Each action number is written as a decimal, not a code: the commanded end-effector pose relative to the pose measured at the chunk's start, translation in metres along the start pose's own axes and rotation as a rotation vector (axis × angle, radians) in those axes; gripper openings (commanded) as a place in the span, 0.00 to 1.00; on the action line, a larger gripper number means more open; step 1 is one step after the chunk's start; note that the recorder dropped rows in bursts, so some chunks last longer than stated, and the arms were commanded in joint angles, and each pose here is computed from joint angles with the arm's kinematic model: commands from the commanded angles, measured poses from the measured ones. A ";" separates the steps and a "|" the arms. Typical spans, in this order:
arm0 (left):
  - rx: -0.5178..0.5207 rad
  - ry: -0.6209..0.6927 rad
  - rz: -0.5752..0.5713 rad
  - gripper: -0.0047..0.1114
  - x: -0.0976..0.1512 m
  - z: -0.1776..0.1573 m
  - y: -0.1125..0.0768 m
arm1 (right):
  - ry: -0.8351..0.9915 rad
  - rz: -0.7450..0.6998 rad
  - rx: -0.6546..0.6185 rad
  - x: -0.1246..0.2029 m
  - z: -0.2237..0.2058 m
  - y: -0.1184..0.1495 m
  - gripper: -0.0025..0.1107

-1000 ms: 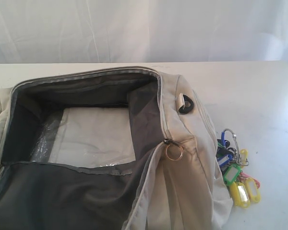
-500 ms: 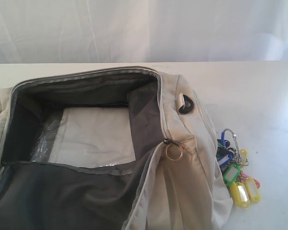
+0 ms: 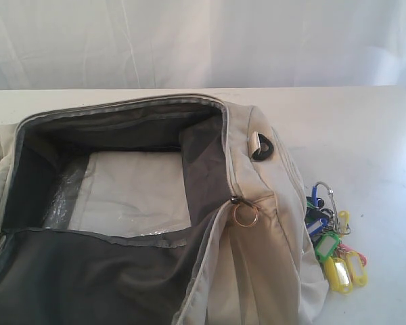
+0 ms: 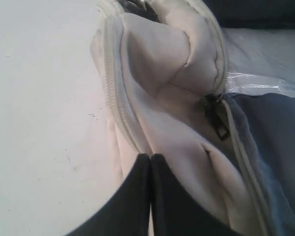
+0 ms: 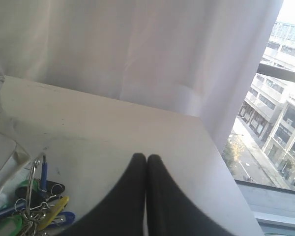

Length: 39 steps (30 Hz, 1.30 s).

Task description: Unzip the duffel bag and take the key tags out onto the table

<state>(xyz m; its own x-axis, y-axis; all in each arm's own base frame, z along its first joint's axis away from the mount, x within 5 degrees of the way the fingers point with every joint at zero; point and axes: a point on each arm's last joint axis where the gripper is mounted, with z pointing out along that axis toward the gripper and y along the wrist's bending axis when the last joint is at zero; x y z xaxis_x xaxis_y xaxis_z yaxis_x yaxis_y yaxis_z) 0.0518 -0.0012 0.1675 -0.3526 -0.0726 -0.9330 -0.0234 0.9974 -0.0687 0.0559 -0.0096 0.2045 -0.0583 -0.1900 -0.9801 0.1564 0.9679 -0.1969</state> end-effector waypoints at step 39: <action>-0.066 -0.005 -0.023 0.04 0.001 0.000 0.004 | 0.229 0.120 -0.055 0.022 -0.003 0.007 0.02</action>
<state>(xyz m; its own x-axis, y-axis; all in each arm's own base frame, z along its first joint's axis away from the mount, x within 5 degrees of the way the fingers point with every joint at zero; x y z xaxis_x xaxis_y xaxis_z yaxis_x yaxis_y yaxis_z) 0.0518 0.0026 0.1675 -0.3480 -0.0864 -0.9335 -0.0891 0.9943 -0.0588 0.0532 -0.0045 0.1823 -0.2695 0.0242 -0.9627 0.1116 0.9937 -0.0063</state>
